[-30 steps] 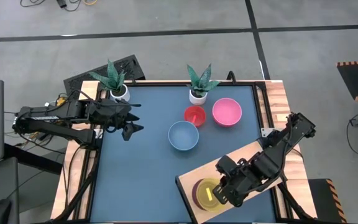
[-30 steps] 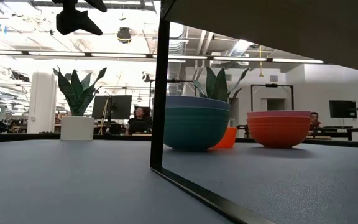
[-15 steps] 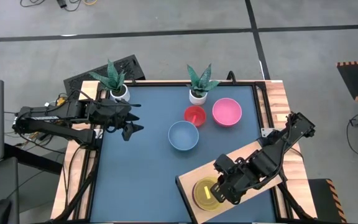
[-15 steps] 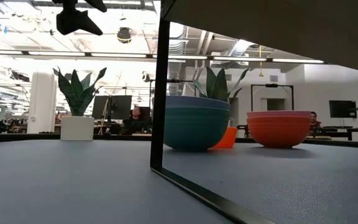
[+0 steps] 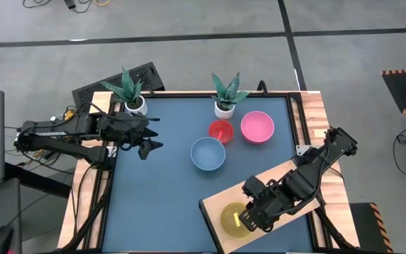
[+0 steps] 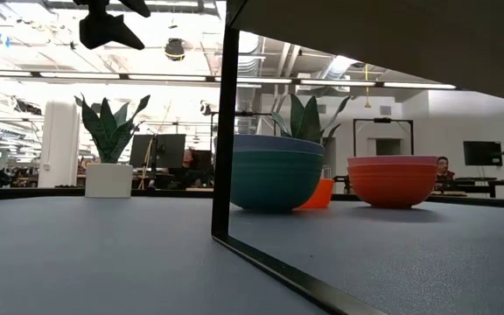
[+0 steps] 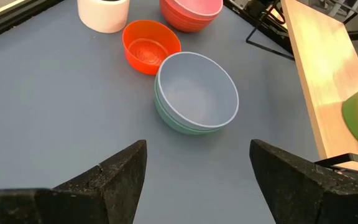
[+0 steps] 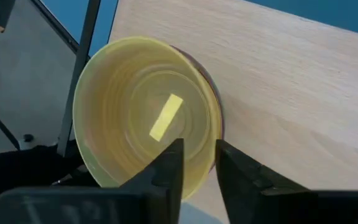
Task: Place and stack bowls onto a shelf
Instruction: Stack the yellow bowl on the top of the purple bowl on the shelf, then stack the orange bowl on top of the yellow bowl on the shelf
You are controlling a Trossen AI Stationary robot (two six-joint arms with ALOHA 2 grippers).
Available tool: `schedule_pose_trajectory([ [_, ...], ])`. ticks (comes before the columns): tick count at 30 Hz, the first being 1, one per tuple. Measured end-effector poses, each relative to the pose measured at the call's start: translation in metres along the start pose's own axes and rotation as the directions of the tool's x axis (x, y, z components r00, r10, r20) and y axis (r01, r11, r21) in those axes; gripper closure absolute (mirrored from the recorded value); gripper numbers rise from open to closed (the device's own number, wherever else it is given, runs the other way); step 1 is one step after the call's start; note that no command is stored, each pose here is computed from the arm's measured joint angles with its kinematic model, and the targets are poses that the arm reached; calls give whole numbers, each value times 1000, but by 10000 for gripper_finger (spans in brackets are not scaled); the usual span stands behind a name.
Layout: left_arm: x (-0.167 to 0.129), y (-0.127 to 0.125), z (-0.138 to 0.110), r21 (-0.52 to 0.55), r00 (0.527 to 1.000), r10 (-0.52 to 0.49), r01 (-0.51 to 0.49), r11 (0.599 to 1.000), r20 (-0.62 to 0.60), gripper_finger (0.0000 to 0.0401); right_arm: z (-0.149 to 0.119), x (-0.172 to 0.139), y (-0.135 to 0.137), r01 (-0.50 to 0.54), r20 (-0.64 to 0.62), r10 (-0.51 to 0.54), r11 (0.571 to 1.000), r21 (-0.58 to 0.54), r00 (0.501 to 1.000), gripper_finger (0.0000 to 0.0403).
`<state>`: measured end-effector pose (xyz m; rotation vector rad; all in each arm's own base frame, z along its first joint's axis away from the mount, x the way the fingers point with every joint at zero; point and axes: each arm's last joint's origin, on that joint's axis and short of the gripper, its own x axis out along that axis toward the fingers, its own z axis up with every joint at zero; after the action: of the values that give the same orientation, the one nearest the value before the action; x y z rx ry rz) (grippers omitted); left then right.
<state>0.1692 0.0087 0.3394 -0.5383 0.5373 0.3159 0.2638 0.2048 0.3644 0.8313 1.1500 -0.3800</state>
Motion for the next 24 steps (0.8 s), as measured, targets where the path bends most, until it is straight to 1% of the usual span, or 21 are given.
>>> schedule_pose_trajectory([
  [5, 0, 0, 0, 0, 1000, 0, 0, 1000, 0, 132, 7, 1, -1, 2, 8, -1, 1000, -15, 1000, 230],
  [7, 0, 0, 0, 0, 1000, 0, 0, 1000, 0, 132, 11, 1, -1, 2, 14, -1, 999, -34, 1000, 223],
  [9, 0, 0, 0, 0, 1000, 0, 0, 1000, 1, 132, 20, 0, -3, 6, 25, -4, 997, -76, 1000, 221],
  [13, 0, 0, 0, -3, 1000, 14, -14, 1000, 10, 132, 51, -4, -14, 40, 101, -28, 992, -117, 994, 225],
  [15, 0, 0, 0, -5, 1000, 15, -15, 1000, 10, 132, 70, -5, -22, 86, 135, -66, 985, -147, 989, 226],
  [17, 0, 0, 0, -5, 1000, 16, -15, 1000, 10, 132, 87, -5, -31, 148, 160, -116, 966, -211, 980, 225],
  [19, 0, 1, 0, -5, 1000, 19, -19, 1000, 13, 132, 104, -5, -43, 245, 194, -193, 921, -303, 962, 223],
  [21, 0, 1, 0, -3, 999, 32, -32, 999, 20, 132, 121, -5, -54, 341, 233, -266, 853, -396, 935, 221],
  [22, 0, 1, 0, -2, 999, 40, -40, 999, 23, 132, 129, -4, -60, 384, 251, -299, 810, -444, 921, 220],
  [24, 0, 2, 0, -1, 998, 58, -58, 998, 18, 132, 143, -1, -69, 459, 292, -354, 704, -542, 888, 220],
])
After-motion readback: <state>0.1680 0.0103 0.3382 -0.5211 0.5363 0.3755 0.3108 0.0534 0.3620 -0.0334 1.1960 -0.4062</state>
